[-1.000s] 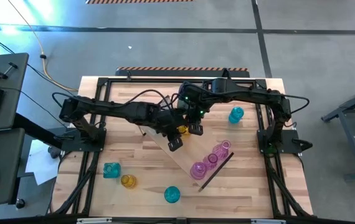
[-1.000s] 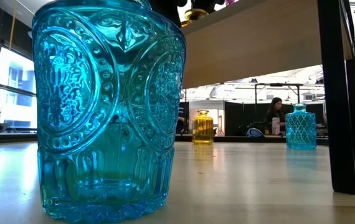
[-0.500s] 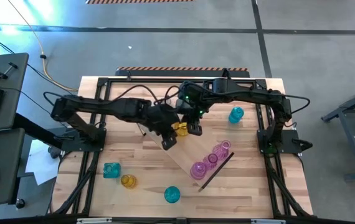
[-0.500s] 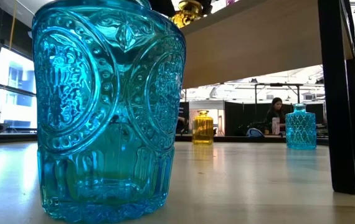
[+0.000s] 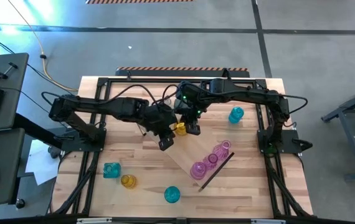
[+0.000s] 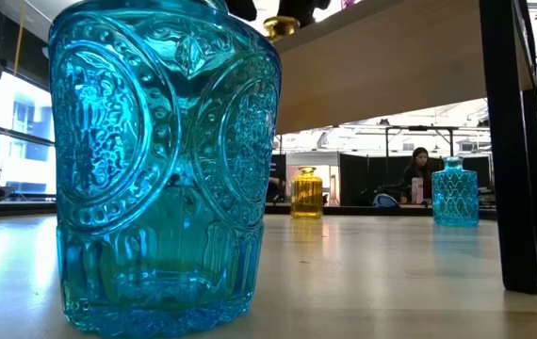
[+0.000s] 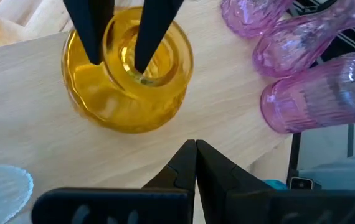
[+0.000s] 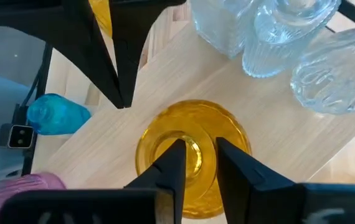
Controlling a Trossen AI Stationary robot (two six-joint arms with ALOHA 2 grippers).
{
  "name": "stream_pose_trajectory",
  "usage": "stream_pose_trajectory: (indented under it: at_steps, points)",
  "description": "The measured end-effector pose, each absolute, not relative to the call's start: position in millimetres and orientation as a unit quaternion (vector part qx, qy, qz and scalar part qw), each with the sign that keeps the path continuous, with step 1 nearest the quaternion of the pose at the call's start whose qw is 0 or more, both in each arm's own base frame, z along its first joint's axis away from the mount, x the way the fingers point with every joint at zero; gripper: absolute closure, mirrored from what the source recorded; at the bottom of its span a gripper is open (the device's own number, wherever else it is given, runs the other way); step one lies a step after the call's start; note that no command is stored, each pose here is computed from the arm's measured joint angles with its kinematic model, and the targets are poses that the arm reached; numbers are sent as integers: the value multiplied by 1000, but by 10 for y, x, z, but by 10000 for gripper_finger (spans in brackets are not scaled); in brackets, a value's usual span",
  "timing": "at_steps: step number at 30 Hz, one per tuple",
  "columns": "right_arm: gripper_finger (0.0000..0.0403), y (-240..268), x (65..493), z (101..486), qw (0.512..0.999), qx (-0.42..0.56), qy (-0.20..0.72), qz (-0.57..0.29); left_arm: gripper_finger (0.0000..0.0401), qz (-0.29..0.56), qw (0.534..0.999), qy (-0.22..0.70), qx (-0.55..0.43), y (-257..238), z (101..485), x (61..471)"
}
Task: Sort vases onto shelf
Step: Put the top right yellow flower vase on the shelf
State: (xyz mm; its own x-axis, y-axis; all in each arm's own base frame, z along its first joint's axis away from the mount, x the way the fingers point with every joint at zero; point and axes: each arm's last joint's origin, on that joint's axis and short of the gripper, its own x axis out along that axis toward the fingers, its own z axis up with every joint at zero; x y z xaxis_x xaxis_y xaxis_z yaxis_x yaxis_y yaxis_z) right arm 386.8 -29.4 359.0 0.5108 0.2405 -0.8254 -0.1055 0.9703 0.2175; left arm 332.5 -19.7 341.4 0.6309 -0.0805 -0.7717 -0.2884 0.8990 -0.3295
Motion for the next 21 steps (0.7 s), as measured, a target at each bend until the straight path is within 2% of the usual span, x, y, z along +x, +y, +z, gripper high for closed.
stream_pose_trajectory:
  at_steps: [15, 21]
  points:
    - [344, -407, 3904, 3609, 878, 69, 465, 87, 401, 61, 890, 405, -199, -165, 3532, 3247]
    - [344, -447, 3915, 3614, 884, 41, 462, 53, 401, 61, 891, 406, -195, -153, 3530, 3248]
